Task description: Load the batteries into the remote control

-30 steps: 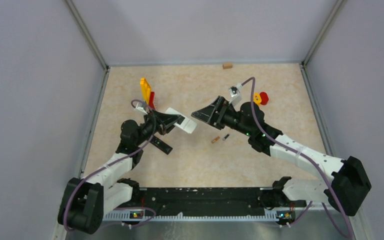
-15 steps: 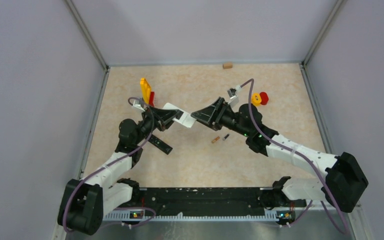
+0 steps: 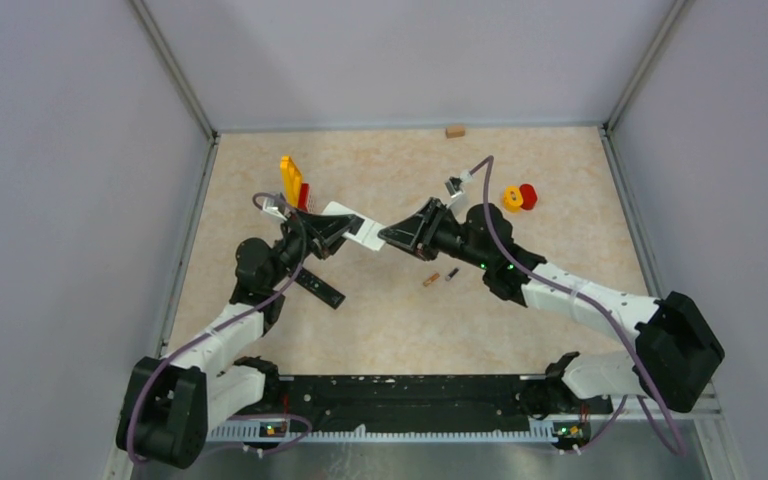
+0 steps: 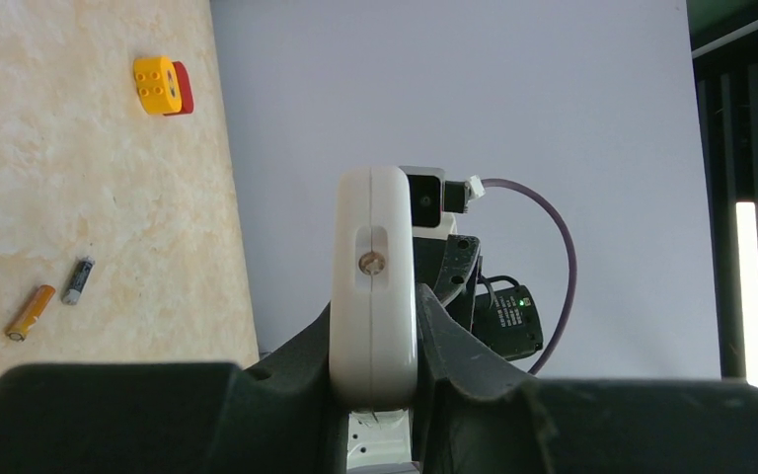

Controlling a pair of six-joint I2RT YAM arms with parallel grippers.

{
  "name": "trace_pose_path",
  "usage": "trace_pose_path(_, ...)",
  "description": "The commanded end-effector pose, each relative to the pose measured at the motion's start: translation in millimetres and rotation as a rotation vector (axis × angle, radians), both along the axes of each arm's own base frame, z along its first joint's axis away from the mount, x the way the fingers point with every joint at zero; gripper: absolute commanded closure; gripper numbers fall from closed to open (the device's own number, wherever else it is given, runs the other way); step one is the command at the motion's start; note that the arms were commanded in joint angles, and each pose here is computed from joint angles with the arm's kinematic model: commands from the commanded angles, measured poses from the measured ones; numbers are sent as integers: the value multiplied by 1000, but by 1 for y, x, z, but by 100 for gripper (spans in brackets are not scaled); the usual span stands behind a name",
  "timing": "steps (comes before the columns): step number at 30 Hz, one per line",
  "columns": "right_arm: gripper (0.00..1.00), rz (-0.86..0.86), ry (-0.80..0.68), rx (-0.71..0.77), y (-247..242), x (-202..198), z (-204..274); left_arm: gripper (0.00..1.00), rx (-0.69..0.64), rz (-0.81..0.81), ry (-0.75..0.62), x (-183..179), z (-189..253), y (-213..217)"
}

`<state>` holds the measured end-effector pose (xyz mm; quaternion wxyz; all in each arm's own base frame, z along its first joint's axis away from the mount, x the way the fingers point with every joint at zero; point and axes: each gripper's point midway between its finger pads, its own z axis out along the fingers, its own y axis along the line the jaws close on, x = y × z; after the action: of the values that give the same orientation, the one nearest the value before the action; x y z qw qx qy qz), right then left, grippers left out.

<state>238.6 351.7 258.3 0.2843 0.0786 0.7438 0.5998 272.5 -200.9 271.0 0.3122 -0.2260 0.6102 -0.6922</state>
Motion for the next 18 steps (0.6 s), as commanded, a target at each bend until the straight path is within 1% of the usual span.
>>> trace_pose_path(1,65,27,-32,12,14,2,12,100,-55,-32,-206,-8,59,-1)
trace_pose_path(5,71,19,-32,8,19,6,9,100,-53,-89,-284,-18,75,-8)
trace_pose_path(7,74,19,-40,5,22,9,8,100,-47,-112,-295,-23,74,-11)
trace_pose_path(12,83,31,-84,24,34,15,12,100,-39,-180,-298,-36,71,-21)
trace_pose_path(18,86,45,-188,61,47,21,25,100,-48,-261,-289,-50,73,-30)
